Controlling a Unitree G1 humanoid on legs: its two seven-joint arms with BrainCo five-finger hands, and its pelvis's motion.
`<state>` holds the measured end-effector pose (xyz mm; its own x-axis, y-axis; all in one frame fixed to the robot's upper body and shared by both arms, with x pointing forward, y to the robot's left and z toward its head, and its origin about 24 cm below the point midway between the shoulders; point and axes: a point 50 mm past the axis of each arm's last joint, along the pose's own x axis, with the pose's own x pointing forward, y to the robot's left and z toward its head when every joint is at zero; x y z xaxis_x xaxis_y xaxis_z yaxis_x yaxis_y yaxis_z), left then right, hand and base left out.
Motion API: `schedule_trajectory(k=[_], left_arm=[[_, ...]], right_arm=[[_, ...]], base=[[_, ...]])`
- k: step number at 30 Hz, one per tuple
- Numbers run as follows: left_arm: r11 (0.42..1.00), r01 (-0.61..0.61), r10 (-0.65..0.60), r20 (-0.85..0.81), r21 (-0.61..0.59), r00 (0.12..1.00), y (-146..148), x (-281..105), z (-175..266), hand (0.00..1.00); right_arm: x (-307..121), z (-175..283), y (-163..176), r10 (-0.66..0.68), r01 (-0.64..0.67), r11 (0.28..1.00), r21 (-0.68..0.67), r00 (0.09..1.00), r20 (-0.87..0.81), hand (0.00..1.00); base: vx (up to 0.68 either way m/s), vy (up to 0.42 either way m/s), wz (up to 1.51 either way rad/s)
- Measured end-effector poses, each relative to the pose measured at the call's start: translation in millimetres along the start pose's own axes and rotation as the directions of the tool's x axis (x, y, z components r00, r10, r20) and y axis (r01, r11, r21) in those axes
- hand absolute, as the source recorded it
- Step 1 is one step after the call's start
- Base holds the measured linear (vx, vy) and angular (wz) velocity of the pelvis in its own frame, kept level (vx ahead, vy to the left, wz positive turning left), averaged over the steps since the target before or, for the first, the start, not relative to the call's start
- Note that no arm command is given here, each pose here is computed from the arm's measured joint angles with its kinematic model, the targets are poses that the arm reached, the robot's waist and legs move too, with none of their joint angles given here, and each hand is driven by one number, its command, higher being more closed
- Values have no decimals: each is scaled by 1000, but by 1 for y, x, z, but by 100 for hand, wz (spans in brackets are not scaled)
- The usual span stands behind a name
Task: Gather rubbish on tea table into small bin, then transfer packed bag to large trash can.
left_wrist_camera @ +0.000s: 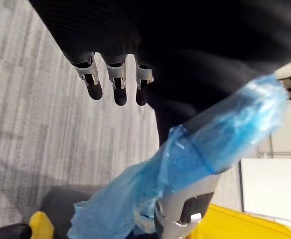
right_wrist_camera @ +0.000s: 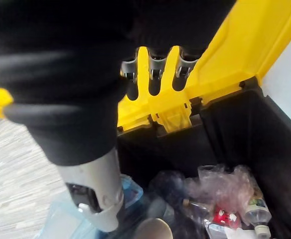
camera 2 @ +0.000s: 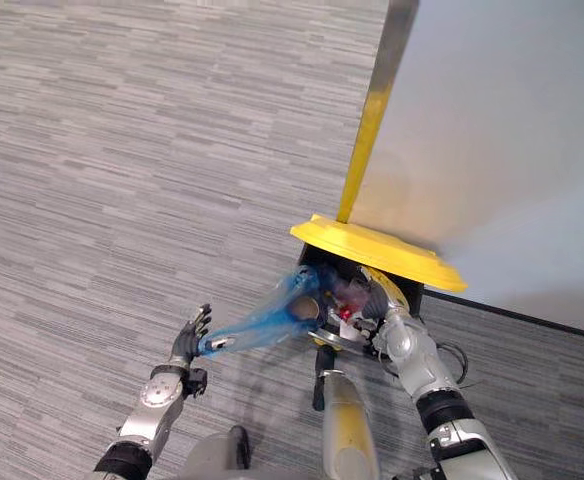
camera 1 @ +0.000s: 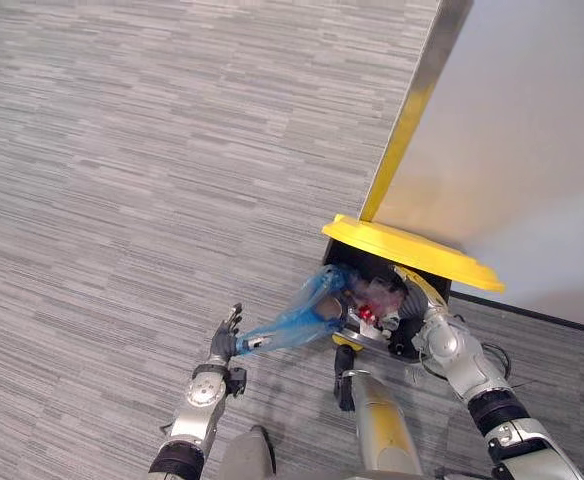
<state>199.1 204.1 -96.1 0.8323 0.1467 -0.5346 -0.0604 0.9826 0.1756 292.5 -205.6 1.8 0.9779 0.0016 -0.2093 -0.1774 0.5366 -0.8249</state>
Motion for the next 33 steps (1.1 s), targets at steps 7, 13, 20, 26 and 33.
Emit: schedule_trajectory(k=[7,13,20,26,33], left_arm=[[999,-5,12,-172,41,985,12,-17,-46,0],[999,-7,19,-241,50,970,15,-33,-68,0],[999,-32,33,-315,7,949,19,-48,-87,0],[999,-21,7,-282,-45,959,1,-41,-79,0],[999,-44,35,-301,-23,953,9,-42,-82,0]], right_arm=[[-1,-6,13,43,-42,999,16,998,-35,0],[-10,-6,34,109,-107,993,48,993,-35,0],[-87,-44,101,244,-133,896,423,945,-219,0],[-121,-75,128,349,-113,841,529,860,-372,0],[-136,-93,136,382,-66,822,566,802,-460,0]], base=[[-13,-17,-9],[-137,67,-41],[-234,70,-53],[-116,-102,-56],[-93,-24,-8]])
